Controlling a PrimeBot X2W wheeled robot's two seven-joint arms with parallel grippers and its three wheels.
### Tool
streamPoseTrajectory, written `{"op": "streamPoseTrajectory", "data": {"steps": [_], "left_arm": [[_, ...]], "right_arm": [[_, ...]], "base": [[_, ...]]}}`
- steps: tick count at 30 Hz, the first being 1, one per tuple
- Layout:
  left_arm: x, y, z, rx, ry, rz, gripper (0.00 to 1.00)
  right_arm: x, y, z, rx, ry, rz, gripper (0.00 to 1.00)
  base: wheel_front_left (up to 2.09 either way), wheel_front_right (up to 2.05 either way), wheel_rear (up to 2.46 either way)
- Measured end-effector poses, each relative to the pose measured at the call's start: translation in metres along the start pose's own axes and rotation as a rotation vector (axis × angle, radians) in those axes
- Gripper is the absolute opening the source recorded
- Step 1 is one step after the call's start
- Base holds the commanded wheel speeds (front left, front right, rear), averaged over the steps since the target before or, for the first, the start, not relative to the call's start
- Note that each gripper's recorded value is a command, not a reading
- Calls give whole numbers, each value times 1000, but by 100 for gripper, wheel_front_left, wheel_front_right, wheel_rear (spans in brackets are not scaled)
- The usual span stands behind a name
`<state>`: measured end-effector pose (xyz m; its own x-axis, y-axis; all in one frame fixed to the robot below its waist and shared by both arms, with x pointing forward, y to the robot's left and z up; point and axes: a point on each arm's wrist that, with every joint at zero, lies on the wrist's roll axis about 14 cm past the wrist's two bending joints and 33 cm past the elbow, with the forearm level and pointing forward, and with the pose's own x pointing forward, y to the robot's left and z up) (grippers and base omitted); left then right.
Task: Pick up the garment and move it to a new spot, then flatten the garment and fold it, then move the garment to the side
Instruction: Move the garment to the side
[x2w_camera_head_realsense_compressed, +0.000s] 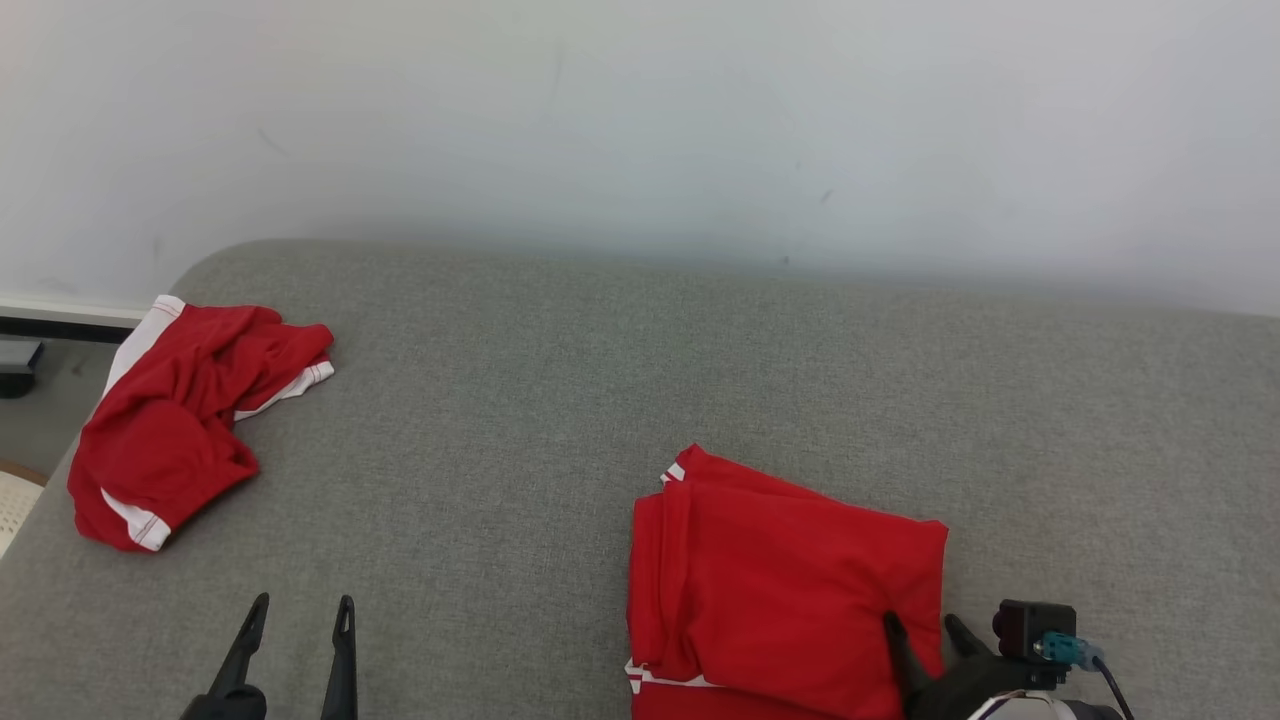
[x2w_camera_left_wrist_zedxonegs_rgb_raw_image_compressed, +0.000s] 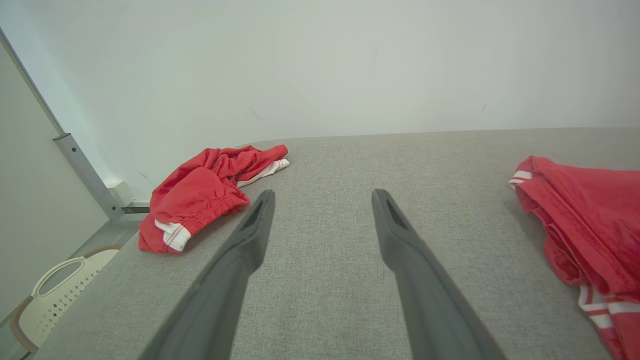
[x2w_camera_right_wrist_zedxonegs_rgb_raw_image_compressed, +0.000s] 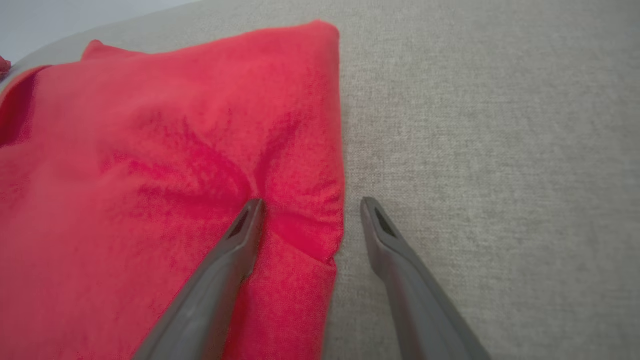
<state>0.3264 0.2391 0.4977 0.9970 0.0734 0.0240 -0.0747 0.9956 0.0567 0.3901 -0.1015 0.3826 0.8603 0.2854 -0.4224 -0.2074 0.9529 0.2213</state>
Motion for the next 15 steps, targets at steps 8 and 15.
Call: {"op": "streamPoseTrajectory", "data": {"steps": [8,15], "left_arm": [[4,-4,-7,-12,18,-9,100],[23,-26,-4,-35,3,-68,100]], "right_arm": [[6,7,5,0,-2,28,0],[9,-50,68,-158,-114,-44,0]], "base": [[0,0,0],[0,0,0]]}}
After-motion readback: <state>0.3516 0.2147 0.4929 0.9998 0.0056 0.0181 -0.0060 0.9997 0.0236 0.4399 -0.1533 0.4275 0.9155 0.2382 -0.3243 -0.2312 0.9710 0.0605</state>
